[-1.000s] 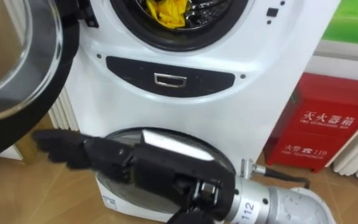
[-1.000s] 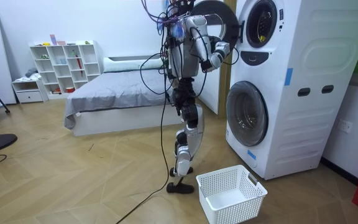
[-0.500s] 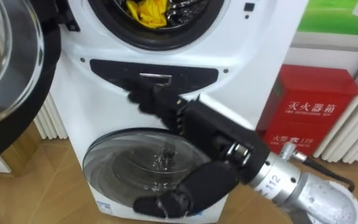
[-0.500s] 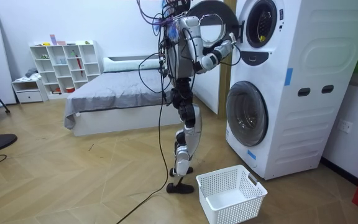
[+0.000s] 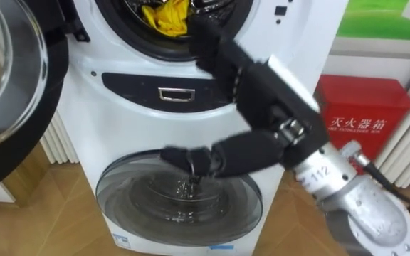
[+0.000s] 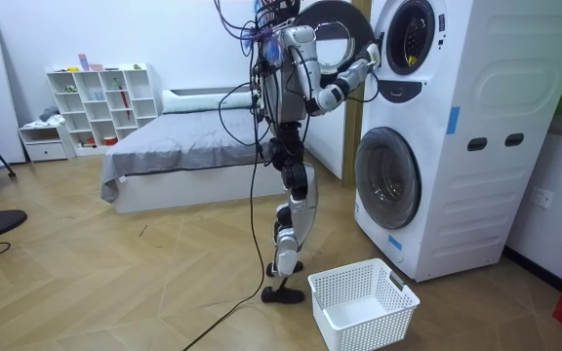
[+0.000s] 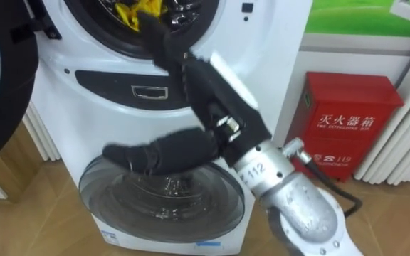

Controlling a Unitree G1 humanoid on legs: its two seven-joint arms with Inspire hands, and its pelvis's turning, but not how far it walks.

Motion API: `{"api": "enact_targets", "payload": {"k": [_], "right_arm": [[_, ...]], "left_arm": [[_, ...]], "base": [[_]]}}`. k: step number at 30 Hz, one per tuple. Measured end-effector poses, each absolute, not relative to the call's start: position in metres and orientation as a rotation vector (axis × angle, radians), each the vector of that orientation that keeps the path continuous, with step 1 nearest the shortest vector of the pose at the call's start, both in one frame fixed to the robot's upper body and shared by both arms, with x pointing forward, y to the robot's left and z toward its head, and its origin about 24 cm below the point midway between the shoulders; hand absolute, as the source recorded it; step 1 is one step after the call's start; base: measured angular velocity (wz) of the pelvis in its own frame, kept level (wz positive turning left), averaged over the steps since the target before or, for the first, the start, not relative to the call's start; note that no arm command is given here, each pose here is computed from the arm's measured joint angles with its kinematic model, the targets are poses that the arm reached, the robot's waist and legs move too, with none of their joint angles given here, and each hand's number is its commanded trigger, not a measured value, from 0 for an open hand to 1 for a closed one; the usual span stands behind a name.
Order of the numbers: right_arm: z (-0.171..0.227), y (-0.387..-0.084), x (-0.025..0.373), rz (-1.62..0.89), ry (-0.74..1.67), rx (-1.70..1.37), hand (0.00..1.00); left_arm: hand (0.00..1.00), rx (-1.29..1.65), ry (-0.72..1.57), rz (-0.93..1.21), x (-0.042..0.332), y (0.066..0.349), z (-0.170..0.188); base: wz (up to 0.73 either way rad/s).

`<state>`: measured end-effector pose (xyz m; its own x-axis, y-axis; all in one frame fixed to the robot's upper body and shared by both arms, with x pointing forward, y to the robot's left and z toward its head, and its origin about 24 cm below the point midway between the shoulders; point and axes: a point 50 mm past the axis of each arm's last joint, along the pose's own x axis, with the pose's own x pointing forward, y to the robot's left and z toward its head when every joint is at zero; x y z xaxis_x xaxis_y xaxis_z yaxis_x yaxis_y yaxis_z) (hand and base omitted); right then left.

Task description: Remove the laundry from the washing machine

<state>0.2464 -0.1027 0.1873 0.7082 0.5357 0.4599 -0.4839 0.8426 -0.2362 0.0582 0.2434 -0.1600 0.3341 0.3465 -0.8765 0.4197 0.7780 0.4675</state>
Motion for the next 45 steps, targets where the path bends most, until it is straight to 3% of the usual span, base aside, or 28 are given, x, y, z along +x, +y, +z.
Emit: {"api": "enact_targets", "payload": {"k": [14, 32, 39, 45], "right_arm": [[0.192, -0.105, 0.258, 0.492, -0.54, 0.008, 0.0], [0.171, -0.121, 0.279, 0.331, -0.451, -0.023, 0.0], [0.172, -0.132, 0.276, 0.261, -0.471, -0.045, 0.0], [0.176, -0.139, 0.271, 0.21, -0.544, -0.062, 0.0]], "left_arm": [[0.0, 0.72, 1.297, -0.036, 0.051, 0.245, -0.161], [0.0, 0.699, 1.345, 0.007, 0.032, 0.248, -0.162], [0.0, 0.697, 1.273, 0.053, 0.051, 0.256, -0.157], [0.0, 0.714, 1.096, 0.112, 0.109, 0.257, -0.144]], "base": [[0.03], [0.09], [-0.04], [0.13]]}}
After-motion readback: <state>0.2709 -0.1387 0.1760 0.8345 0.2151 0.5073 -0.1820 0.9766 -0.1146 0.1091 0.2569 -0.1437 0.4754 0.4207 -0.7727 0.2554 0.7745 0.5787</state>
